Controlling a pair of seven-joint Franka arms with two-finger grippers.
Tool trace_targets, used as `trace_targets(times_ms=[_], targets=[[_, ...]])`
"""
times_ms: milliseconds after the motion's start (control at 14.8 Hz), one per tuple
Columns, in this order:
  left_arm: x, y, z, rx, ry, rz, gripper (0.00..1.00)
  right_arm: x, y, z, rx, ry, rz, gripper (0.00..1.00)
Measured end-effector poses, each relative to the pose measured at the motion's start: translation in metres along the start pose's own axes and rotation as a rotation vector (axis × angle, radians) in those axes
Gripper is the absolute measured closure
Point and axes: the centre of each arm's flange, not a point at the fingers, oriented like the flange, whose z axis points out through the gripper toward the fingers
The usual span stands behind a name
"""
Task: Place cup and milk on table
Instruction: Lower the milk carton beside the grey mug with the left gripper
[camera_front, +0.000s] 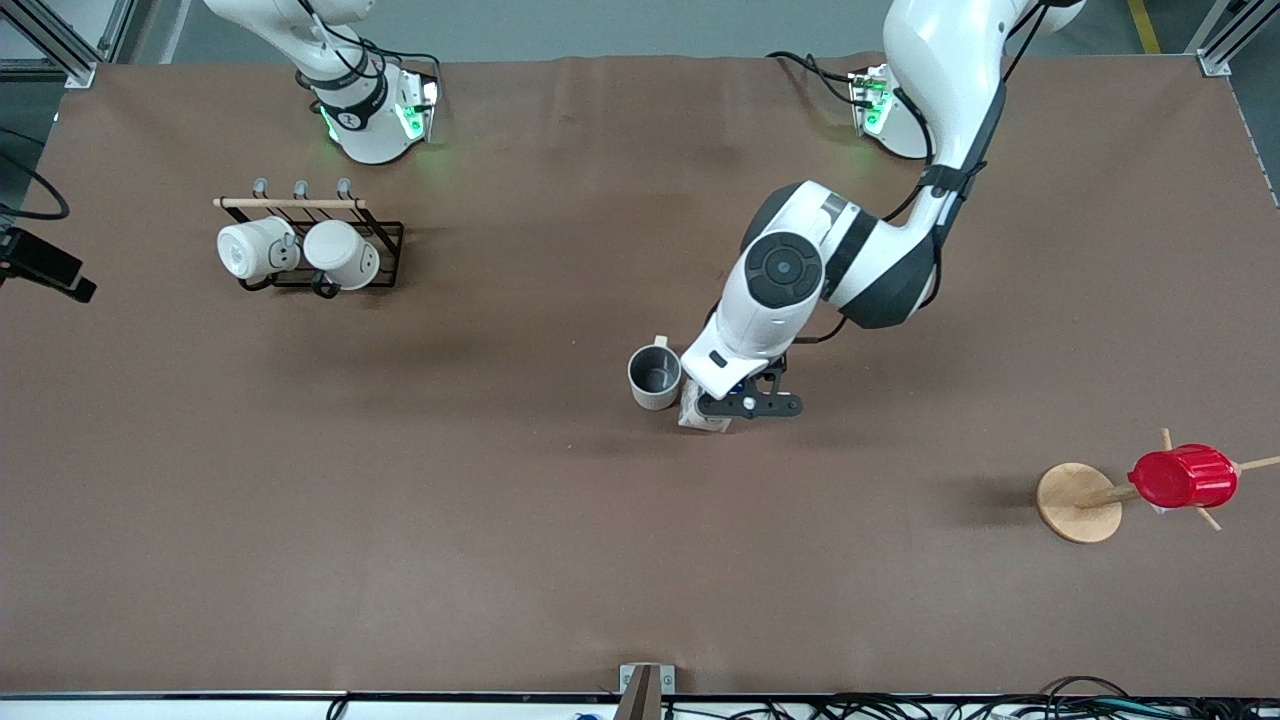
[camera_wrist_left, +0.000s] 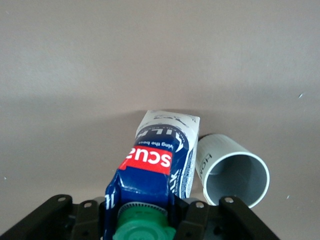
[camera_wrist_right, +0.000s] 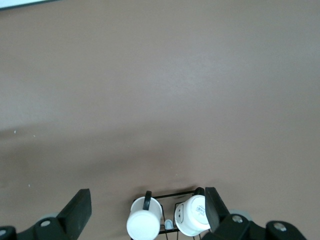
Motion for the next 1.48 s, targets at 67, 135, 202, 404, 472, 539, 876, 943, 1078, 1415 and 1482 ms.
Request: trace_targets(times_ms=[67,135,202,404,472,539,876,943,1078,1415,1482], targets=[[-0.002,0.002,0.004,0.004,-0.006,0.004,0.9,0.0,-0.002,0.001,0.002,-0.003,-0.008,0.0],[-0.002,0.003,0.007,0.006,-0.01,0.005,0.9,-0.001,-0.006,0.002,0.003,-0.007,-0.016,0.0],[-0.002,0.002,0.009,0.009,-0.014,0.004,0.9,-0.002,-0.01,0.003,0.003,-0.014,-0.023,0.0],[-0.002,0.0,0.016,0.022,-0.032,0.001,0.9,-0.003,-0.013,0.004,0.002,-0.029,-0.036,0.0],[-0.003,-0.001,0.018,0.027,-0.041,0.001,0.9,-0.003,-0.013,0.004,0.002,-0.029,-0.037,0.0],[-0.003,-0.002,0.019,0.032,-0.048,0.0,0.9,-0.004,-0.013,0.004,0.002,-0.029,-0.038,0.0],[-0.005,-0.003,0.023,0.047,-0.07,0.0,0.86,-0.004,-0.014,0.004,0.003,-0.03,-0.041,0.0],[-0.006,-0.003,0.024,0.048,-0.072,0.001,0.86,-0.004,-0.014,0.004,0.002,-0.033,-0.042,0.0],[-0.006,-0.002,0.026,0.049,-0.074,0.003,0.74,-0.004,-0.014,0.005,0.002,-0.035,-0.043,0.0],[-0.004,-0.004,0.023,0.046,-0.07,-0.002,0.25,-0.005,-0.015,0.005,0.002,-0.04,-0.045,0.0],[-0.001,-0.005,0.019,0.042,-0.063,-0.005,0.16,-0.005,-0.015,0.005,0.002,-0.042,-0.045,0.0]])
